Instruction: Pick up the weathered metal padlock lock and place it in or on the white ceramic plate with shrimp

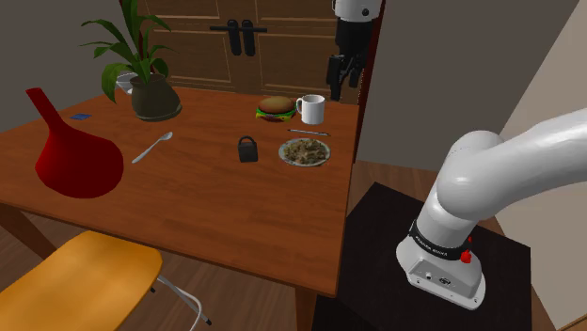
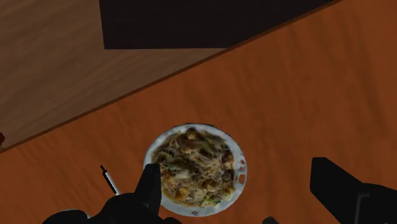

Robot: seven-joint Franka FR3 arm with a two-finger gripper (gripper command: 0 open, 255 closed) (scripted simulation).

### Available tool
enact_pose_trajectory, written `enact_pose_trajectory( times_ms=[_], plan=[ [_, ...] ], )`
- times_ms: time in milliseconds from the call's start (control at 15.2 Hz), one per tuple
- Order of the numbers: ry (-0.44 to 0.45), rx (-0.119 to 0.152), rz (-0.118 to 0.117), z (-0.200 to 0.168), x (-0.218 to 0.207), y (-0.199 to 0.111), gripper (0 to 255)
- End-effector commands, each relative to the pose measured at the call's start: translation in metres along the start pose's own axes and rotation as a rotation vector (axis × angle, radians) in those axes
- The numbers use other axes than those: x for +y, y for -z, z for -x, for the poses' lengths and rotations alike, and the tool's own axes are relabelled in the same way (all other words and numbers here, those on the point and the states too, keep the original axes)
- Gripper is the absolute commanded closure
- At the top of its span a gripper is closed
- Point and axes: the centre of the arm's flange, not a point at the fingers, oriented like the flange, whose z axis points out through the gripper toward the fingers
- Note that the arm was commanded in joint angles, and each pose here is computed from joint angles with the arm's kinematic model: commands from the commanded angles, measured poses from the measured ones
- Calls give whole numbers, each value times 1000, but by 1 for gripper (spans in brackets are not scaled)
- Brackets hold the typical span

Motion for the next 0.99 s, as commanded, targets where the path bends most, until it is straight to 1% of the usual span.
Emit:
enact_pose_trajectory(
  times_ms=[0,924],
  plan=[
    [0,0,0,0,0,0,0],
    [138,-76,-20,-167,-60,-79,0]
  ],
)
